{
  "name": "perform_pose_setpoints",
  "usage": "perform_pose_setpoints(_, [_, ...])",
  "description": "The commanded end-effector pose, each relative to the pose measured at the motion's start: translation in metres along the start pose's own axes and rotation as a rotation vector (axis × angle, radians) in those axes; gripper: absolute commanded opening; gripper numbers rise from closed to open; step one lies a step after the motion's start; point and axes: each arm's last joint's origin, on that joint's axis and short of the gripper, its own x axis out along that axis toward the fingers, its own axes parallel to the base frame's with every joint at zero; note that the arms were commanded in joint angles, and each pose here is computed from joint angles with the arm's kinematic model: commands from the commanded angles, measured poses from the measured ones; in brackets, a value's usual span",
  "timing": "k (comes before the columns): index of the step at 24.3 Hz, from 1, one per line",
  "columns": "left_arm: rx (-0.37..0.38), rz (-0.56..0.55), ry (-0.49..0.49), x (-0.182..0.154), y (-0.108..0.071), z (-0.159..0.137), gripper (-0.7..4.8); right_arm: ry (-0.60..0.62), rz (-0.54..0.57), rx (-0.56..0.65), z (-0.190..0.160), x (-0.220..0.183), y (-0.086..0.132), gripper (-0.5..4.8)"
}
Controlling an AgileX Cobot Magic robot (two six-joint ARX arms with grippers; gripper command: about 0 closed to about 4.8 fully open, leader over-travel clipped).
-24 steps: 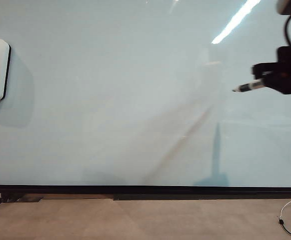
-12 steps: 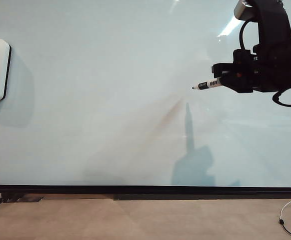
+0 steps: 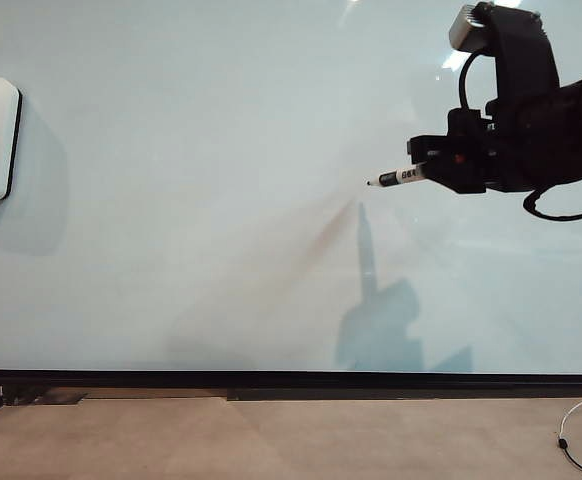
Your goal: Pick up the pen on the shelf to the right of the whiteboard and draw a straight line.
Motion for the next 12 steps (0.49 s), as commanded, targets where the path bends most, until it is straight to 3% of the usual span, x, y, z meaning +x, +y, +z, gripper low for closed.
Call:
perform_pose_setpoints(1, [0.005, -0.015, 0.002, -0.0001, -0.0005, 0.0000, -0.05, -0.009, 0.003, 0.005, 0.0005, 0.0051, 0.0005, -0.04])
perform_pose_setpoints(12, [0.006, -0.015, 0.002, -0.0001, -0.0005, 0.0000, -0.05, -0.007, -0.042, 0.005, -0.0004, 0.0074, -0.0040, -0.04])
